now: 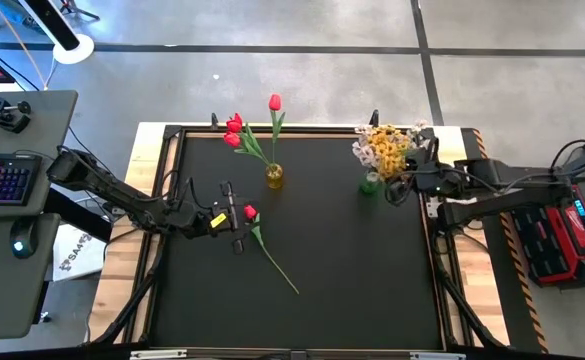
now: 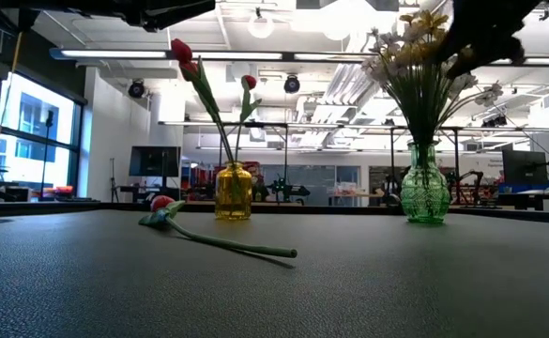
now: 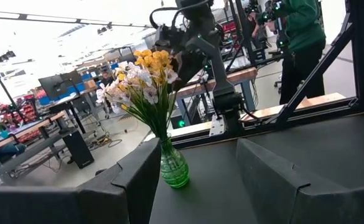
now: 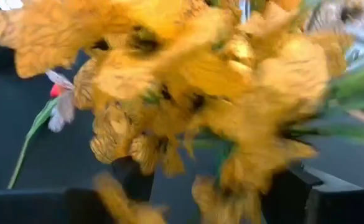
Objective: Sort flowers into vase by color
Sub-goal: Put the yellow flowers into the green vase, then put the red tulip into the yellow vase
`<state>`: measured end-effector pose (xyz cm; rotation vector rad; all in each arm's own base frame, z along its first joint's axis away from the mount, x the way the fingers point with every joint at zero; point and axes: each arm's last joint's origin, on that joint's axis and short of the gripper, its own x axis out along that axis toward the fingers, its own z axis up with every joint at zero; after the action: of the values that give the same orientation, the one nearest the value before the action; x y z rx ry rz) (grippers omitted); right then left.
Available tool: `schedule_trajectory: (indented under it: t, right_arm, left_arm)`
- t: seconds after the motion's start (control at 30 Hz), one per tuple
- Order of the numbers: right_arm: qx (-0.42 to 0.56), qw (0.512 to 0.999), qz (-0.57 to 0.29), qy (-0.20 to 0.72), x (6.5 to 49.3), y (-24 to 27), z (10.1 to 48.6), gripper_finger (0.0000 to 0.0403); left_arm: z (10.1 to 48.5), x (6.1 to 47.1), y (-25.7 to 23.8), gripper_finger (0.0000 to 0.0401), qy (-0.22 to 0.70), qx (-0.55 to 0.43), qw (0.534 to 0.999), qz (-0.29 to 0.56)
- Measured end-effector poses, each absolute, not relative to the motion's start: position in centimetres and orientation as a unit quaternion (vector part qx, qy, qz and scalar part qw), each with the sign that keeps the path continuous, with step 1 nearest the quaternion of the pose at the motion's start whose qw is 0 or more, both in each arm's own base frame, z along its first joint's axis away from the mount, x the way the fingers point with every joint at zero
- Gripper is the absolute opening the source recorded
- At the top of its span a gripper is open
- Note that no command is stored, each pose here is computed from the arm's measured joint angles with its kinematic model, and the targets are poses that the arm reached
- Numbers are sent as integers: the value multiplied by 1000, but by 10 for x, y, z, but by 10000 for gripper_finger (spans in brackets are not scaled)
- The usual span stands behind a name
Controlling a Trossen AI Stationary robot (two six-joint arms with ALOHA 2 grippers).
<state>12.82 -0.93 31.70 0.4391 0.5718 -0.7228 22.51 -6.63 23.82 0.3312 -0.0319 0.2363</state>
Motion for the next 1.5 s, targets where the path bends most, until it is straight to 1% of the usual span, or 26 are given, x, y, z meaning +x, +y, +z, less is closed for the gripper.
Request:
schedule_trajectory:
  t: [0.13, 0.3, 0.47, 0.63, 0.8, 1.0, 1.1, 1.17, 1.27, 1.33, 1.4, 1.5]
  right_arm:
    - [239, 860, -332, 307, 120, -8, 328, 220]
    - [277, 837, -308, 358, 120, -5, 338, 210]
    - [329, 791, -287, 428, 130, 2, 340, 197]
    - [335, 761, -265, 489, 146, 13, 338, 182]
    - [334, 750, -247, 514, 154, 28, 346, 165]
    - [380, 740, -211, 513, 153, 55, 372, 147]
    - [385, 765, -171, 487, 158, 74, 383, 143]
    - [381, 800, -135, 444, 168, 90, 388, 142]
    - [357, 847, -96, 382, 189, 113, 389, 142]
    - [314, 878, -66, 356, 206, 130, 385, 142]
    - [252, 911, -39, 325, 225, 147, 380, 142]
    - [189, 935, -27, 298, 251, 169, 364, 142]
  left_arm:
    - [238, 225, -66, 200, -16, 164, 979, 117]
    - [238, 225, -66, 200, -16, 167, 979, 117]
    - [237, 225, -67, 200, -9, 171, 978, 117]
    - [232, 224, -67, 200, 18, 181, 973, 142]
    - [231, 221, -71, 200, 33, 198, 966, 165]
    - [231, 218, -77, 200, 40, 221, 957, 184]
    - [231, 216, -79, 200, 45, 222, 954, 194]
    - [231, 214, -83, 200, 51, 235, 948, 207]
    - [232, 207, -90, 200, 69, 265, 929, 248]
    - [234, 201, -94, 200, 77, 272, 920, 273]
    - [236, 195, -99, 200, 77, 267, 919, 280]
    - [232, 186, -108, 200, 90, 276, 922, 256]
